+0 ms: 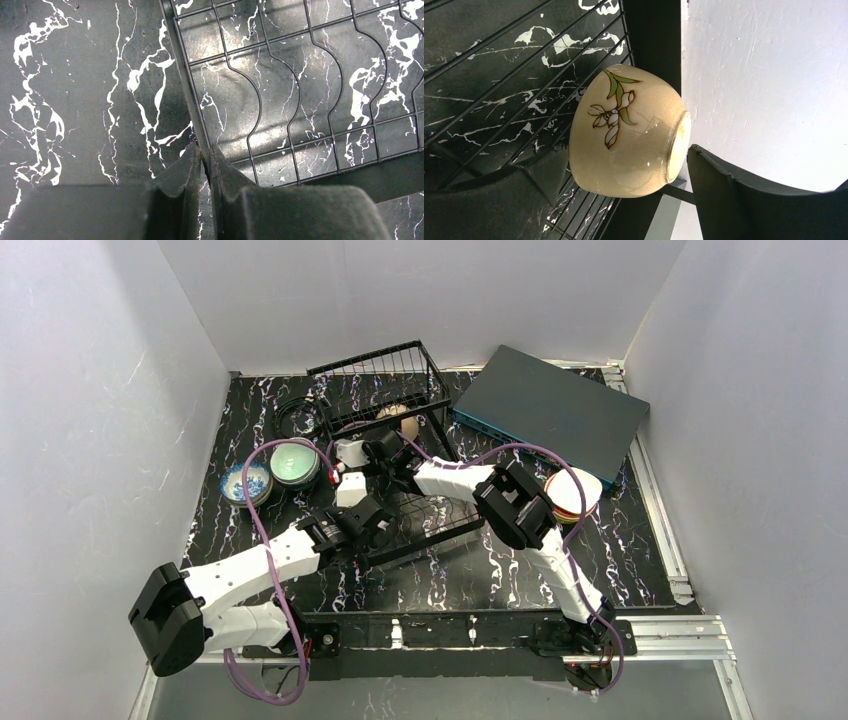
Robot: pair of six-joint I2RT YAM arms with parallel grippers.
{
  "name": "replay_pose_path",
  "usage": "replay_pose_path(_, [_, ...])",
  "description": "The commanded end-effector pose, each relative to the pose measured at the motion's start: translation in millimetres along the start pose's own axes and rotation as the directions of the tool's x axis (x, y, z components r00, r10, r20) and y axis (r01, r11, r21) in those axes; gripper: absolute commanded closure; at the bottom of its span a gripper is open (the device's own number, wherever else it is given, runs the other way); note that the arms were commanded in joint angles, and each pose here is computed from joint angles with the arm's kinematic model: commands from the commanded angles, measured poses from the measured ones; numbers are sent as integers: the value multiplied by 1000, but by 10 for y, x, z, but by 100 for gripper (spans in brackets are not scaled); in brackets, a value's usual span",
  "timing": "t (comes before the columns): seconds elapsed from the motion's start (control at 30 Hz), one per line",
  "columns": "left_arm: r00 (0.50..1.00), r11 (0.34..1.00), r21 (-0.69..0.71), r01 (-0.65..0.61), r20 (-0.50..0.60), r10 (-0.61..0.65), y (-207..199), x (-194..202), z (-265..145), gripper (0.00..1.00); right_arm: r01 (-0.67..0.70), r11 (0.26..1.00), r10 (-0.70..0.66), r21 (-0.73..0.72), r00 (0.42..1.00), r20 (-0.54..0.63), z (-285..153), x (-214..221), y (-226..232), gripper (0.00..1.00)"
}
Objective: Unload the bowls from the dish rack
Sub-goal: Move the bowl to the dish rack.
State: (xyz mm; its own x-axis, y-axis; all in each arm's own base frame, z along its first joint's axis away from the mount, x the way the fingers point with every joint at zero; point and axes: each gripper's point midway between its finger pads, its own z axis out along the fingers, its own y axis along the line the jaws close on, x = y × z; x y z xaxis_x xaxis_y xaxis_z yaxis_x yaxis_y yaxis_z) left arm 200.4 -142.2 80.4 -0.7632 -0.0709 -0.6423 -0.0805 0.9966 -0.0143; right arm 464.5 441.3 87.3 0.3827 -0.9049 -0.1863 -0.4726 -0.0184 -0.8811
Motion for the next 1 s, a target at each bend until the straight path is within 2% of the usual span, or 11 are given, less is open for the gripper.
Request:
replay_pose_path(0.0, [995,996,3,-94,-44,94,34,91,-170,100,-58,995,49,-83,994,-98,127,388,260,1])
replay_pose_path(0.3, [992,994,11,-109,-56,110,28,156,-186,100,-68,988,103,135,958,-267,29,853,101,2])
replay_pose_path(0.53, [993,995,7,-102,-64,102,51,204,-175,100,-17,955,122,296,931,-343,-110,1027,-137,2])
replay_pose_path(0.67, [993,995,5,-96,-62,96,46,195,-176,100,6,942,135,335,908,-396,-171,1100,-211,2])
replay_pose_path(0.87, [994,995,3,-95,-57,95,21,160,-178,100,8,943,136,331,902,-410,-264,1133,-219,2])
replay_pose_path(0.97, [994,996,8,-94,-51,94,4,130,-193,100,-47,955,165,292,904,-394,-276,1116,-190,2])
